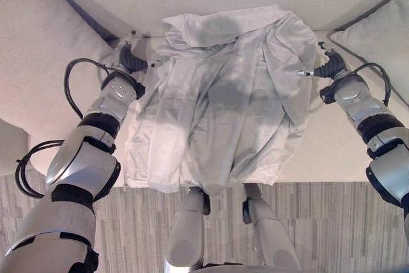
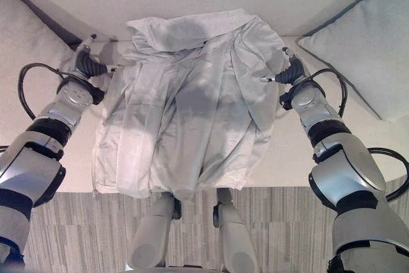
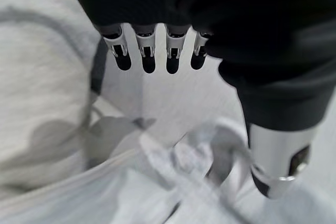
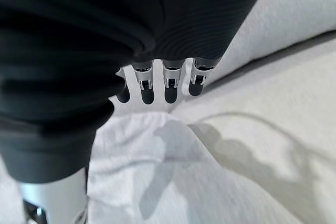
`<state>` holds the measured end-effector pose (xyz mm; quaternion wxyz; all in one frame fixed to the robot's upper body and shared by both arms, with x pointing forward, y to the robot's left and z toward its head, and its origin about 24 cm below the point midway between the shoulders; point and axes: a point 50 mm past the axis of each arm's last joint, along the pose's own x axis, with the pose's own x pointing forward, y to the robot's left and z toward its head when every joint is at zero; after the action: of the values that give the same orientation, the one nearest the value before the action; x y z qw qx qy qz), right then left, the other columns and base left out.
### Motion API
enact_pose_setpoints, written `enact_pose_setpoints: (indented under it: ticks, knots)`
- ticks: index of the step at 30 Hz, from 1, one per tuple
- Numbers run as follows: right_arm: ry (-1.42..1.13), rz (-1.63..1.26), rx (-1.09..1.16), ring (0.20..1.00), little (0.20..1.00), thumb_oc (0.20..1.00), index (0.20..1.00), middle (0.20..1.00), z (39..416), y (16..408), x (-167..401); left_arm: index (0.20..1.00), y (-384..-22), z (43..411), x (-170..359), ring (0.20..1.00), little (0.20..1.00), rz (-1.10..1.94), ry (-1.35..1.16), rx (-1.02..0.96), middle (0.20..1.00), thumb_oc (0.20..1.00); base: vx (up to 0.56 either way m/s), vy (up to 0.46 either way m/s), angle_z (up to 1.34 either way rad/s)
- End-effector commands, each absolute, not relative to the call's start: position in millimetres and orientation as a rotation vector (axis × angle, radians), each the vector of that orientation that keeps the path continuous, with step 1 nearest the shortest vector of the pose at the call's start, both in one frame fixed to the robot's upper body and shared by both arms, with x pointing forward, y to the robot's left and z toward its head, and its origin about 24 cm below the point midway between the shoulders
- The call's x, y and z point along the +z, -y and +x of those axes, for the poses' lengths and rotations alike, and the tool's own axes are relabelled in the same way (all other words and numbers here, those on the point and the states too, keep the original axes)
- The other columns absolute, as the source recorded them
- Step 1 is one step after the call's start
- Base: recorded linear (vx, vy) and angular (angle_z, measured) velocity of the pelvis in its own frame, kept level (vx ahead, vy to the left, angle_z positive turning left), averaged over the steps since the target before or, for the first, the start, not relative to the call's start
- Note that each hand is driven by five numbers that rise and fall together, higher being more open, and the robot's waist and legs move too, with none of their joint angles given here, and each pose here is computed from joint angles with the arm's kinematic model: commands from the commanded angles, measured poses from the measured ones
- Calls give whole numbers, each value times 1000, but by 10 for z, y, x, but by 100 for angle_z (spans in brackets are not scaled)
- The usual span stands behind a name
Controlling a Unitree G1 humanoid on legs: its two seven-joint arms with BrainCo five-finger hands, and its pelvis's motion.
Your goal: Hang the clothes on the sofa on the clothes rack.
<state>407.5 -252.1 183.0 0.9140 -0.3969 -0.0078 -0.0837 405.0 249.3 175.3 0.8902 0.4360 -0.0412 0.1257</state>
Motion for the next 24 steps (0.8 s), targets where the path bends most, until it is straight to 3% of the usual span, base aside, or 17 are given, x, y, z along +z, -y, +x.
enact_pose_setpoints:
  ticks: [1,8,24]
  knots:
    - [96,-839,-240,1000,1000,1000,1000,1000,4114,2556,2144,1000,-2358,4115,1855,1000,1000,1003,123,240,1000,1000,-10,-36,12]
    - [152,-848,-270,1000,1000,1000,1000,1000,4153,2493,2391,1000,-2247,4167,1934,1000,1000,1091,129,208,1000,1000,-4,-13,3]
    - [211,-904,-320,1000,1000,1000,1000,1000,4170,2441,2685,1000,-2304,4190,2669,1000,1000,1222,271,319,1000,1000,4,10,0]
